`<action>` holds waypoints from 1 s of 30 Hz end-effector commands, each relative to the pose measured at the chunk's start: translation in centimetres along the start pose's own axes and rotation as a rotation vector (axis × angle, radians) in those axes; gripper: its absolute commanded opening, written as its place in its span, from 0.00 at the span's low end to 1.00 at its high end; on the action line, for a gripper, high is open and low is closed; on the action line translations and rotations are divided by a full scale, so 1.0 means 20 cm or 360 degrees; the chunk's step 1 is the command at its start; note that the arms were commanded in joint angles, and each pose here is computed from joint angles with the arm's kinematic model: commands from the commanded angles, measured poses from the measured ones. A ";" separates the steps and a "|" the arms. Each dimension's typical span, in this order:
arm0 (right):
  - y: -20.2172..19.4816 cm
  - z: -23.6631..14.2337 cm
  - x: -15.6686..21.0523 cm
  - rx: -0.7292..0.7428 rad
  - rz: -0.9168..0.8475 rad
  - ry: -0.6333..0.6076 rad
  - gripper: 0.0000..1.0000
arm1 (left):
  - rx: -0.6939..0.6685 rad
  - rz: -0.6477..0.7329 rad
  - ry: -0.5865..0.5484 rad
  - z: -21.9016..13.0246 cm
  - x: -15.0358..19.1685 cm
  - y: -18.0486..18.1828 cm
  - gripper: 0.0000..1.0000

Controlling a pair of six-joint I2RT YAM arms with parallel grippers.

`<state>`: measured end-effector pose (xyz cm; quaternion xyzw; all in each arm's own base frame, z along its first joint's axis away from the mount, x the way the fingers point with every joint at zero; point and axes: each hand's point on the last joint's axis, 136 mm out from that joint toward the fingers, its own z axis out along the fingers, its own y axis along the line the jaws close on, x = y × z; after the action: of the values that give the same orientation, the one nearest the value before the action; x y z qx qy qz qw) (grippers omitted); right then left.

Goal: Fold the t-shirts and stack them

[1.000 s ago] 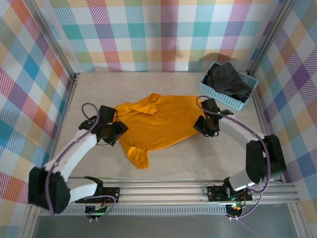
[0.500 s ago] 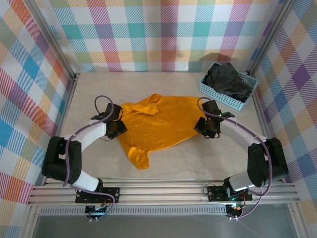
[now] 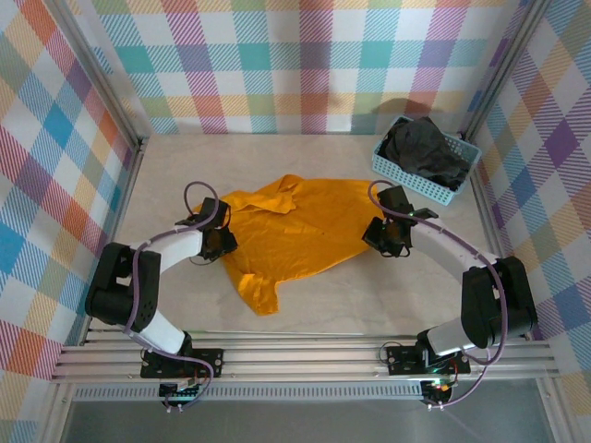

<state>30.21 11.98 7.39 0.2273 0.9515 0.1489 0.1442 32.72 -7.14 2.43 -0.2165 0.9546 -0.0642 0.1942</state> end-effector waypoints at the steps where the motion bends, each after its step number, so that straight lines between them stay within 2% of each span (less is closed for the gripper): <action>1: 0.02 0.00 -0.02 -0.0018 -0.0014 0.0003 0.00 | 0.0073 -0.0028 -0.0045 -0.06 -0.02 -0.01 0.30; 4: 0.02 0.01 -0.01 -0.0022 -0.0009 0.0005 0.00 | 0.0101 -0.0048 -0.0071 -0.11 -0.02 -0.01 0.30; 12: 0.02 0.01 -0.01 -0.0022 -0.0005 0.0009 0.00 | 0.0112 -0.0020 -0.0023 -0.11 0.00 -0.02 0.21; 13: 0.02 0.01 -0.01 -0.0022 -0.0007 0.0008 0.00 | 0.0083 -0.0013 -0.0017 -0.10 0.01 -0.01 0.23; 16: 0.02 0.01 -0.01 -0.0026 -0.0013 0.0013 0.00 | -0.0059 -0.0004 -0.0038 -0.10 0.00 0.07 0.36; 21: 0.02 0.01 -0.01 -0.0031 -0.0019 0.0016 0.00 | 0.0042 0.0019 -0.0054 -0.07 -0.04 0.00 0.47; 30: 0.03 0.01 -0.02 -0.0029 -0.0020 0.0013 0.00 | 0.0097 0.0066 -0.0002 -0.02 -0.02 -0.04 0.37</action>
<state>30.41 12.28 7.38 0.2223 0.9515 0.1564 0.1444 32.23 -7.50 2.42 -0.1975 0.9585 -0.0756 0.1910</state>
